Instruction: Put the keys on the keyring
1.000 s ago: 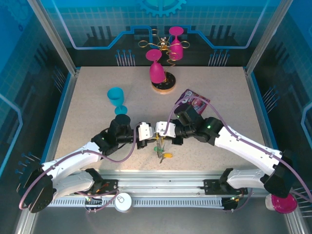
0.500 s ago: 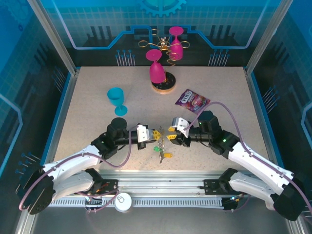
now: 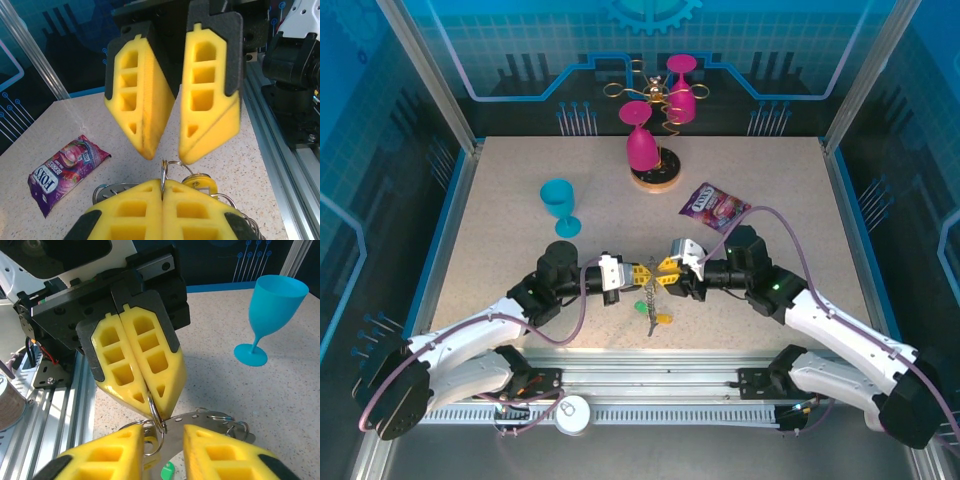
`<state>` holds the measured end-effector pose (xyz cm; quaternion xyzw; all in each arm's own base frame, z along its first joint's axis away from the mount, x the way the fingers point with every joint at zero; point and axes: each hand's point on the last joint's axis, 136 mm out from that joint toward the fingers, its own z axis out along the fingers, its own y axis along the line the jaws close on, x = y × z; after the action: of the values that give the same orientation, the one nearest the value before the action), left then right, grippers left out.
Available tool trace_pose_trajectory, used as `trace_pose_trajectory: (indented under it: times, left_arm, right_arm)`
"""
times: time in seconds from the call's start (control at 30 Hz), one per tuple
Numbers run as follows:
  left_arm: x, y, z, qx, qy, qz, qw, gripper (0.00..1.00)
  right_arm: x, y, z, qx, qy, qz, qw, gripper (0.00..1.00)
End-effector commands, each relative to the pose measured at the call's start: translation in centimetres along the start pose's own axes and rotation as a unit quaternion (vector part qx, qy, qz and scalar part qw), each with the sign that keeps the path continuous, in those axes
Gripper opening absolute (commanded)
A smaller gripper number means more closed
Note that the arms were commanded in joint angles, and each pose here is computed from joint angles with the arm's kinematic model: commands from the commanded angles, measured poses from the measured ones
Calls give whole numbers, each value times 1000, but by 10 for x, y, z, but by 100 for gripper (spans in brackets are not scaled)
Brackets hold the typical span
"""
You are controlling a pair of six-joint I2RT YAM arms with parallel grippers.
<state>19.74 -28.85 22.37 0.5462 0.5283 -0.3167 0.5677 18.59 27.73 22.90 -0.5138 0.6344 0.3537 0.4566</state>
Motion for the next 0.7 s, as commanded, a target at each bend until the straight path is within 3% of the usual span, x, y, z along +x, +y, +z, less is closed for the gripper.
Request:
trace_pose_trajectory:
  times: [0.0,0.1,0.33,0.47,0.67]
  left_arm:
    - [-17,-1,-3,0,-32,14,999,0]
    - [-17,-1,-3,0,-35,15,999,0]
    - [-17,3,-3,-14,-38,24,999,0]
    - [-17,3,-2,-16,-39,25,999,0]
    - [-21,3,-3,-12,-51,20,998,0]
  right_arm:
    - [2,-3,1,-6,-2,33,999,31]
    - [2,-12,3,6,-3,80,997,31]
    - [-9,-18,0,-13,-73,236,969,34]
    - [-18,-13,-6,-25,-110,258,960,35]
    - [-15,-9,-7,-34,-110,267,957,35]
